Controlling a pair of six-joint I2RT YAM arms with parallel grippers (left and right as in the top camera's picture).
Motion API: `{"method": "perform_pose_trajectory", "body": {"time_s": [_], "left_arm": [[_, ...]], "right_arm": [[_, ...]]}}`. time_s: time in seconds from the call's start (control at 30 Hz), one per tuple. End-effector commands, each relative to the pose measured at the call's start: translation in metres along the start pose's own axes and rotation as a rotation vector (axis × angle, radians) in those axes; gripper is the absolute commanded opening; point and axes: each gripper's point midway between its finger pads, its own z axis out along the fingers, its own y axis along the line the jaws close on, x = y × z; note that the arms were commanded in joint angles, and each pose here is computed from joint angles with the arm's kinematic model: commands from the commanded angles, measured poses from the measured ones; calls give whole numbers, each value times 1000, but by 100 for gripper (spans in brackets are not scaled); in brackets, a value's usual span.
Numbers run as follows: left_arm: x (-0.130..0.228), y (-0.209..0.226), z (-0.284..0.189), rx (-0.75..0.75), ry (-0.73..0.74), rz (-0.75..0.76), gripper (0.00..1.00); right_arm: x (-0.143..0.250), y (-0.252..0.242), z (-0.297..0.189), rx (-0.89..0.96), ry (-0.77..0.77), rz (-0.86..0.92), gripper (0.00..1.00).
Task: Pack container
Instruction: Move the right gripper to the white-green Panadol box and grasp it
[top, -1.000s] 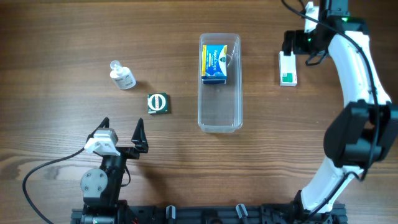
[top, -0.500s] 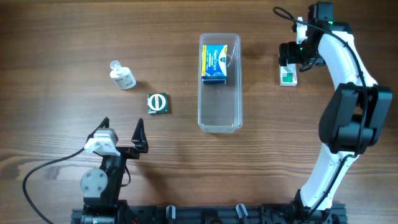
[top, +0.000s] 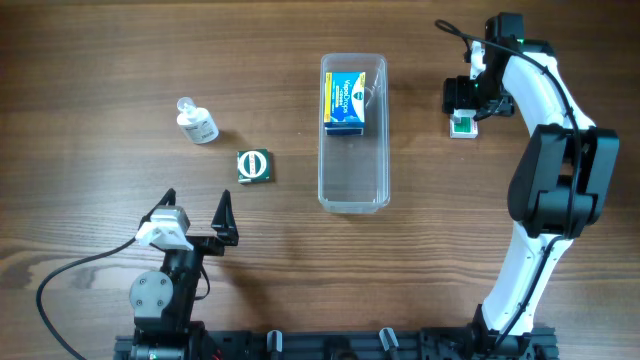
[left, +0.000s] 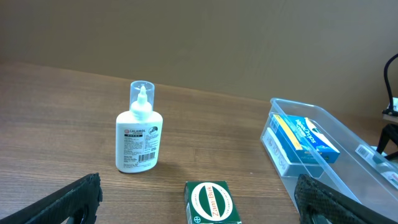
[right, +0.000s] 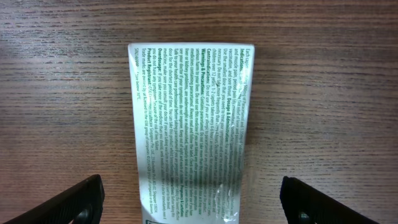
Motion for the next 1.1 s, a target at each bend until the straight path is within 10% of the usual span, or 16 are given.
{"method": "perform_pose_trajectory", "body": {"time_s": [0.0, 0.6, 1.07], "left_arm": [[2, 0, 0, 7, 3, 19, 100], [2, 0, 0, 7, 3, 19, 100], [2, 0, 0, 7, 3, 19, 100]], "right_arm": [[10, -1, 13, 46, 45, 2, 91], [19, 1, 28, 49, 64, -18, 91], [12, 2, 23, 49, 37, -10, 63]]}}
